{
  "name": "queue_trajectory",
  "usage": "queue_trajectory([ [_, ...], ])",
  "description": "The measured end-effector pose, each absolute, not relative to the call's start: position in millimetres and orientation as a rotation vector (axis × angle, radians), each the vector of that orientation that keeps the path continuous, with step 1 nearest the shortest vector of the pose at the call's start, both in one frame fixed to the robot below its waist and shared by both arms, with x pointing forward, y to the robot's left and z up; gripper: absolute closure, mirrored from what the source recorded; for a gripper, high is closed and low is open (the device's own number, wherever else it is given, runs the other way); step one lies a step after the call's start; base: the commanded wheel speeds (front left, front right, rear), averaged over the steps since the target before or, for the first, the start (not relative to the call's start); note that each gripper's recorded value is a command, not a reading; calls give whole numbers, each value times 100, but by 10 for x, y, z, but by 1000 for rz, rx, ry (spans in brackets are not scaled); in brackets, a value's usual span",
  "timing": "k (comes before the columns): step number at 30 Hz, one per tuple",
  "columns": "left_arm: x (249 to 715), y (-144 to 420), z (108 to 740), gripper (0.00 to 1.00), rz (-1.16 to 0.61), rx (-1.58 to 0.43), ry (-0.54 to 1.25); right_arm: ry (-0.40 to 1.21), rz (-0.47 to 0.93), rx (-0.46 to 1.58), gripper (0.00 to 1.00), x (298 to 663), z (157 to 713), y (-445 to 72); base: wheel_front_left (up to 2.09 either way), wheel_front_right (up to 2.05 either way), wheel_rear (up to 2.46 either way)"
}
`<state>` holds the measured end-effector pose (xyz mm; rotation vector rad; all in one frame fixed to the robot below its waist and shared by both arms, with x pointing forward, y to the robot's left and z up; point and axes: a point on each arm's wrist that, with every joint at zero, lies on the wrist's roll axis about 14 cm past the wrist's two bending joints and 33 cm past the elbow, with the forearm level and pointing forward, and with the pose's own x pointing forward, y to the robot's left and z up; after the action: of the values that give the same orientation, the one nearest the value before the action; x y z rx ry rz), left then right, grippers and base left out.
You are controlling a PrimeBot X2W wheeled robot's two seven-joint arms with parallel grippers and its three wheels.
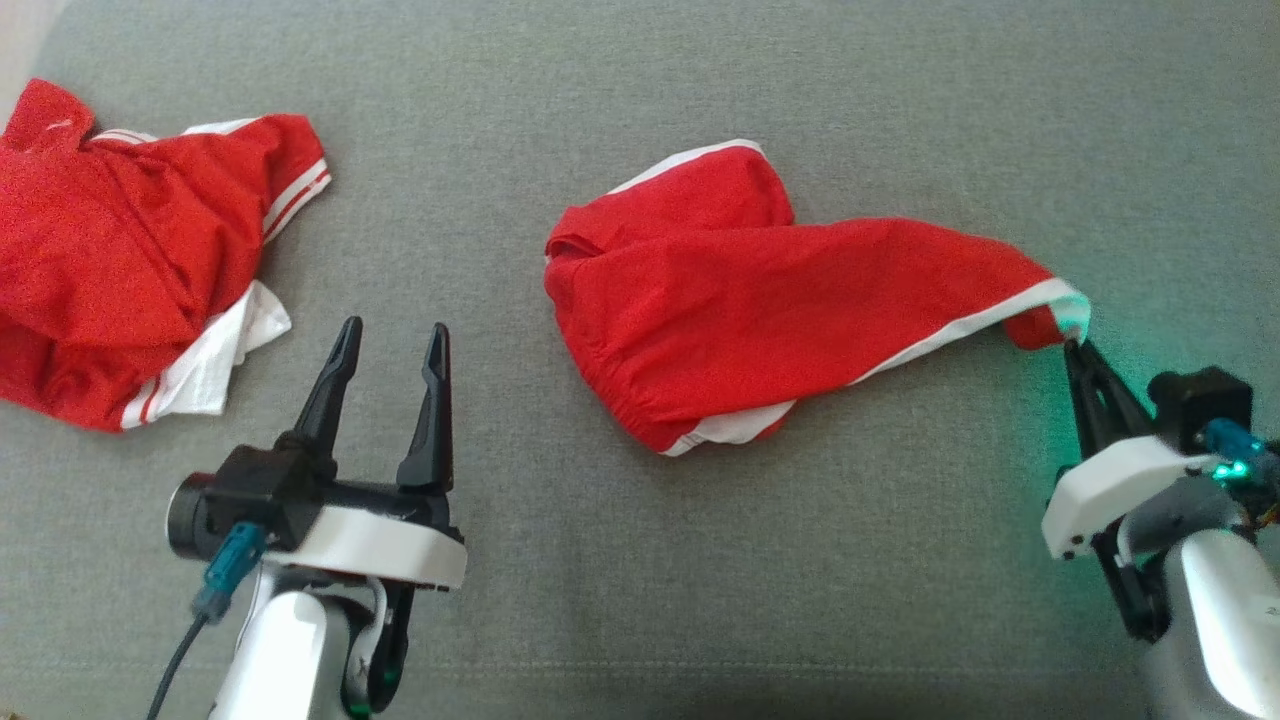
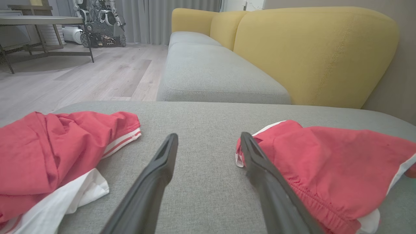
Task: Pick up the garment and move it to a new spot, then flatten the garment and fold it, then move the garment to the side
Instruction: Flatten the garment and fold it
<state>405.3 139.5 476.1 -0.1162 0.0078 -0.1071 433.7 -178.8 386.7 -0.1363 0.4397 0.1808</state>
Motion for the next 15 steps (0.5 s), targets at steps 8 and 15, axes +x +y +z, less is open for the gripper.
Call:
queue_trajectory([
  [8,4070,1321,4826,0,-132,-113,-12,440,123,-79,0,4143,3906,-1844,0,0,0],
  [15,4035,1301,4937,0,-142,-103,-42,341,99,-7,0,4012,4215,-1796,0,0,0],
])
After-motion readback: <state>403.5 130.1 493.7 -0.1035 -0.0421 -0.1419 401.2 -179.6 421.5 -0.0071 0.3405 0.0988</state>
